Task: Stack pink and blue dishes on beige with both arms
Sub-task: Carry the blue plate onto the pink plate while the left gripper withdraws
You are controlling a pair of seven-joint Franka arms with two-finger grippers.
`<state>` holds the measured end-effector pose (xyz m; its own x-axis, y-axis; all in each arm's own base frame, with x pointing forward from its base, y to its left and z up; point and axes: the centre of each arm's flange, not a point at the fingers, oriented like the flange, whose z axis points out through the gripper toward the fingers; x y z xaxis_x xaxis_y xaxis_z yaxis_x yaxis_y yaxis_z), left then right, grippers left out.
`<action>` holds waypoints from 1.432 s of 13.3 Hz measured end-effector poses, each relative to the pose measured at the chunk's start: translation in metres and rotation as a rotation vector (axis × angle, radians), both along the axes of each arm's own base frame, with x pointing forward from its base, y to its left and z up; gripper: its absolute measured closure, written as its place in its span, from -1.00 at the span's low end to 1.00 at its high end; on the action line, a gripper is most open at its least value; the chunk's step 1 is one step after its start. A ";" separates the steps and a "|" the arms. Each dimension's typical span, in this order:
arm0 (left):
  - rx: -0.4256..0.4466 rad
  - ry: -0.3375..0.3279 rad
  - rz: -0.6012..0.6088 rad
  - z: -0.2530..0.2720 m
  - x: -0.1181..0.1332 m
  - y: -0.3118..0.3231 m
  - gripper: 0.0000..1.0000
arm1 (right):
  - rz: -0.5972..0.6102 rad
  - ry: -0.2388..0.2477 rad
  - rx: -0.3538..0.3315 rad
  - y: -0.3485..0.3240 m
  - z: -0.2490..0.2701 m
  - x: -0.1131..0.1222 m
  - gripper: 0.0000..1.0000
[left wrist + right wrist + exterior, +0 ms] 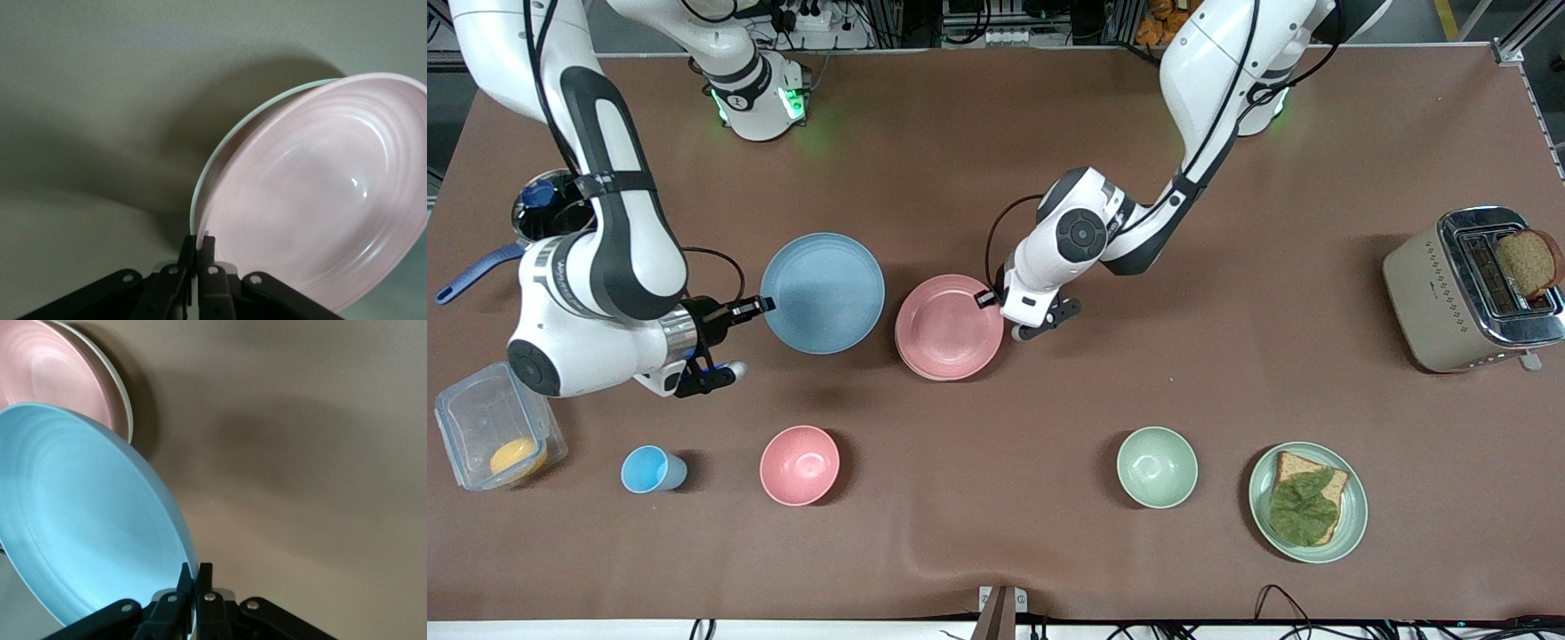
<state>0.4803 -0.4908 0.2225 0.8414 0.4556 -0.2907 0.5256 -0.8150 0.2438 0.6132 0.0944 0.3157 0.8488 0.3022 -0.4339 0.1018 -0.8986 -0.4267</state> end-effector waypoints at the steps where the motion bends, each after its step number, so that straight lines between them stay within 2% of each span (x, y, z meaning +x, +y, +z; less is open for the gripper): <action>1: -0.002 0.000 0.003 0.001 0.000 -0.001 0.90 | 0.007 0.006 0.006 -0.001 -0.006 -0.002 0.92; 2: -0.003 0.000 0.005 0.001 0.001 -0.002 0.90 | 0.007 0.007 0.015 0.000 -0.010 -0.002 0.92; 3: -0.003 0.001 0.005 -0.001 0.001 -0.002 0.80 | 0.001 0.004 0.028 0.001 -0.012 -0.002 0.92; 6: -0.001 0.004 0.005 -0.005 0.001 -0.003 0.23 | -0.004 -0.020 0.038 0.013 -0.018 0.001 0.92; 8: 0.002 -0.008 0.004 -0.004 0.002 -0.005 -0.25 | 0.000 -0.019 0.039 0.018 -0.023 0.001 0.92; 10: 0.003 -0.057 0.008 0.010 0.017 0.000 -0.65 | -0.008 -0.017 0.049 0.025 -0.027 0.000 0.92; 12: 0.080 -0.150 -0.050 0.050 0.046 0.026 -0.99 | -0.030 -0.034 0.051 0.034 -0.039 -0.003 0.92; 14: 0.192 -0.240 -0.112 0.106 0.070 0.064 -1.00 | -0.050 -0.052 0.054 0.050 -0.052 -0.007 0.92; 15: 0.227 -0.262 -0.119 0.129 0.080 0.083 -1.00 | -0.066 -0.060 0.054 0.060 -0.054 -0.008 0.92; 17: 0.280 -0.264 -0.140 0.165 0.097 0.130 -1.00 | -0.094 -0.085 0.033 0.083 -0.057 -0.008 0.92; 19: 0.321 -0.252 -0.225 0.192 0.114 0.188 -1.00 | -0.122 -0.116 0.001 0.111 -0.061 -0.009 0.92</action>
<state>0.5946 -0.3028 0.4143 0.9560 0.2869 0.0613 0.2836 -0.9572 0.0578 0.6044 0.2052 0.2545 0.9234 0.1942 -0.3309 0.0407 -0.9071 -0.4189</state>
